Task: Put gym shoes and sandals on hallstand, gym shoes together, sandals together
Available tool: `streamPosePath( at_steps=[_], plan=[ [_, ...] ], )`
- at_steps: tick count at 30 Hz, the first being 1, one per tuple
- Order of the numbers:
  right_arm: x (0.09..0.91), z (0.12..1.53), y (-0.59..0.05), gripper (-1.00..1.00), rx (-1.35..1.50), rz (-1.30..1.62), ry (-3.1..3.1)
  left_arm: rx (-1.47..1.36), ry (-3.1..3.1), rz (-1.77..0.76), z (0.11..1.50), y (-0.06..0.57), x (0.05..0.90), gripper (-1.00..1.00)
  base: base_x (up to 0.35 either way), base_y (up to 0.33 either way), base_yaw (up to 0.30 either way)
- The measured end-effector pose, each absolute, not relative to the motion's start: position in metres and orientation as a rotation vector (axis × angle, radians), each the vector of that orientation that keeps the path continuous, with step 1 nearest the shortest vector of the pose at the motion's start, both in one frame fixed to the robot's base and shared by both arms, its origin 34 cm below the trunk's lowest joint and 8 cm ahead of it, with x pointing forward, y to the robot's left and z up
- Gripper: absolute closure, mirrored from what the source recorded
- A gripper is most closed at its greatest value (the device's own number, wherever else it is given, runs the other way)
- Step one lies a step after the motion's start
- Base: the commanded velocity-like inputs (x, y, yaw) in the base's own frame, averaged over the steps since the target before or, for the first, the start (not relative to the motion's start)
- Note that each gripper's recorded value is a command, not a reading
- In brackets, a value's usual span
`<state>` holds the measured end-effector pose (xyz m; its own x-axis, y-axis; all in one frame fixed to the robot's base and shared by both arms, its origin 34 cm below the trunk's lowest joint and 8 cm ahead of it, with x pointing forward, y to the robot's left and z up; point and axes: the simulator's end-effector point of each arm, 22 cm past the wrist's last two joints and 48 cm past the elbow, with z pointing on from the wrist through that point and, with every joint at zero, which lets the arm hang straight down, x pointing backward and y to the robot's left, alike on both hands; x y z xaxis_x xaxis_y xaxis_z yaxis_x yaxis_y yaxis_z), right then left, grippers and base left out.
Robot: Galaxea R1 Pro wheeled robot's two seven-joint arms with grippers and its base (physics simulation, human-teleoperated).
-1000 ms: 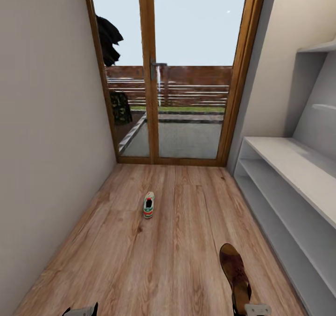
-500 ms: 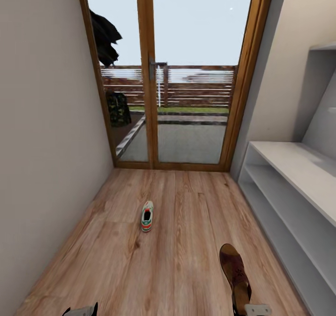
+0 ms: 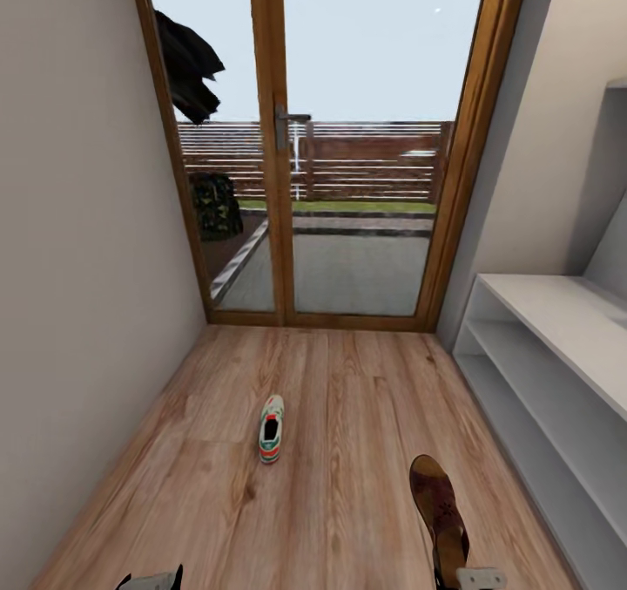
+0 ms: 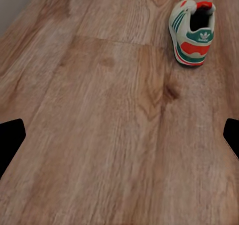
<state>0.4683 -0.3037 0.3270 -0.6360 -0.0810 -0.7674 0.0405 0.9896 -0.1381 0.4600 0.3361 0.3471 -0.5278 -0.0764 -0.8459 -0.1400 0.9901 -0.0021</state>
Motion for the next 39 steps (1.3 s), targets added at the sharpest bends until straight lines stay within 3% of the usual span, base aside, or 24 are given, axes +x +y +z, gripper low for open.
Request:
streamPosePath(
  at_steps=[39],
  plan=[
    [0.493, 0.347, -0.3, 1.0, -0.036, -0.165, 2.188, -0.152, 2.133, 0.08, 0.346, 0.336, 0.459, -1.0, 0.336, -0.013, 0.0]
  ],
)
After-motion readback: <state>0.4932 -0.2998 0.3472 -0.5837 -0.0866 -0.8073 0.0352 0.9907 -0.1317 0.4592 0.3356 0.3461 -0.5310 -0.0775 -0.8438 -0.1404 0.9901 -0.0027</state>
